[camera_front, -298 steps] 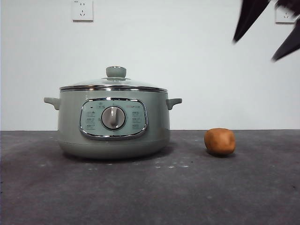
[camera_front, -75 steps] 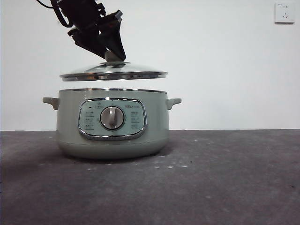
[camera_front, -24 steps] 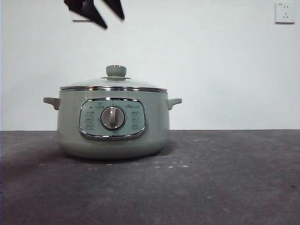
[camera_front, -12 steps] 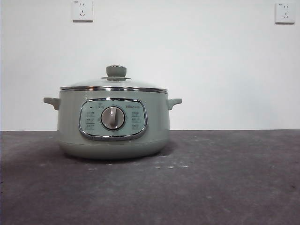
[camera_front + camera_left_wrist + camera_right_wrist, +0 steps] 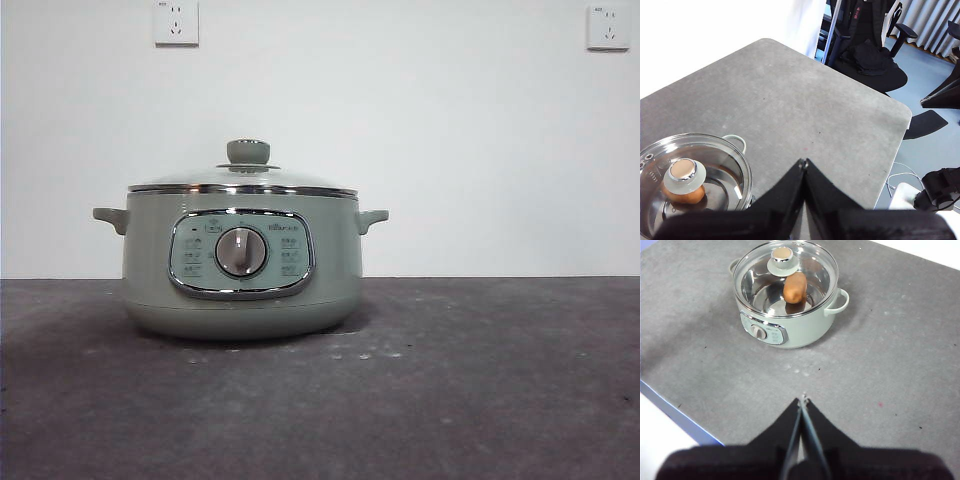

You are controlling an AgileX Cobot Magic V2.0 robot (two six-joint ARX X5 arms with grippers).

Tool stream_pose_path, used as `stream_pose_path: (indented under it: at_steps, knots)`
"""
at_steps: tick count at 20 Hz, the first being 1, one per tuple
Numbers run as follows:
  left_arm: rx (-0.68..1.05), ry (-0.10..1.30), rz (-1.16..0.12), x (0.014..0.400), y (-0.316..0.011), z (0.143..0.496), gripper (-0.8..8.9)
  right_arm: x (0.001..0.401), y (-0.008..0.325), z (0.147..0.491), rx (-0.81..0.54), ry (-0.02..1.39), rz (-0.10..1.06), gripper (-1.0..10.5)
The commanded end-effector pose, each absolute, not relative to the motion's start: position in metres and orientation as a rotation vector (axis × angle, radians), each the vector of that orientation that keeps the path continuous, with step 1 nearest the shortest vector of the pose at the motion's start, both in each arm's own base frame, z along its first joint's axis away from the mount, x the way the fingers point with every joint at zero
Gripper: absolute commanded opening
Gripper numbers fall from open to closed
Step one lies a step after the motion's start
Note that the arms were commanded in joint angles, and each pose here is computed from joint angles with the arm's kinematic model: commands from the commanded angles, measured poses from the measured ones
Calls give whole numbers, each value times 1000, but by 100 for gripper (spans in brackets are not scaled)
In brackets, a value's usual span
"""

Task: Pick up the potato,open the lid,put the potato in the pot,close the lid

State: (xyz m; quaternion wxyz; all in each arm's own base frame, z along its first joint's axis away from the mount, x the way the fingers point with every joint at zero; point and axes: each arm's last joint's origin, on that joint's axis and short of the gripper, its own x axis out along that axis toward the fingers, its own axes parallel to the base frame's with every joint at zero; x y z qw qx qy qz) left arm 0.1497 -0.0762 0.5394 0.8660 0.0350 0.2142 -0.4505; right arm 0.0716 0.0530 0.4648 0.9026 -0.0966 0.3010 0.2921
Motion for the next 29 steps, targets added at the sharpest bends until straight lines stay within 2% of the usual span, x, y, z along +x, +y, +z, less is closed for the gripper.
stream_pose_path:
  at_steps: [1,11,16,20,24,27,29]
  knots:
    - [69,446,-941,149,-76,540,-6,72,53,461,-199,662,593,2]
    - [64,449,-940,149,-76,540,-3,85,63,457,-216,706,584,2]
    - [88,429,-888,153,-67,540,-3,96,71,454,-228,741,581,2]
    - [170,336,-736,141,-38,547,-3,107,79,450,-242,780,576,2]
    - [278,113,-582,98,-13,552,-3,118,87,445,-255,817,574,2]
    - [355,-24,-449,79,-7,524,-3,126,93,441,-264,845,569,2]
    - [376,-59,-331,81,-2,487,-3,131,97,439,-270,862,568,1]
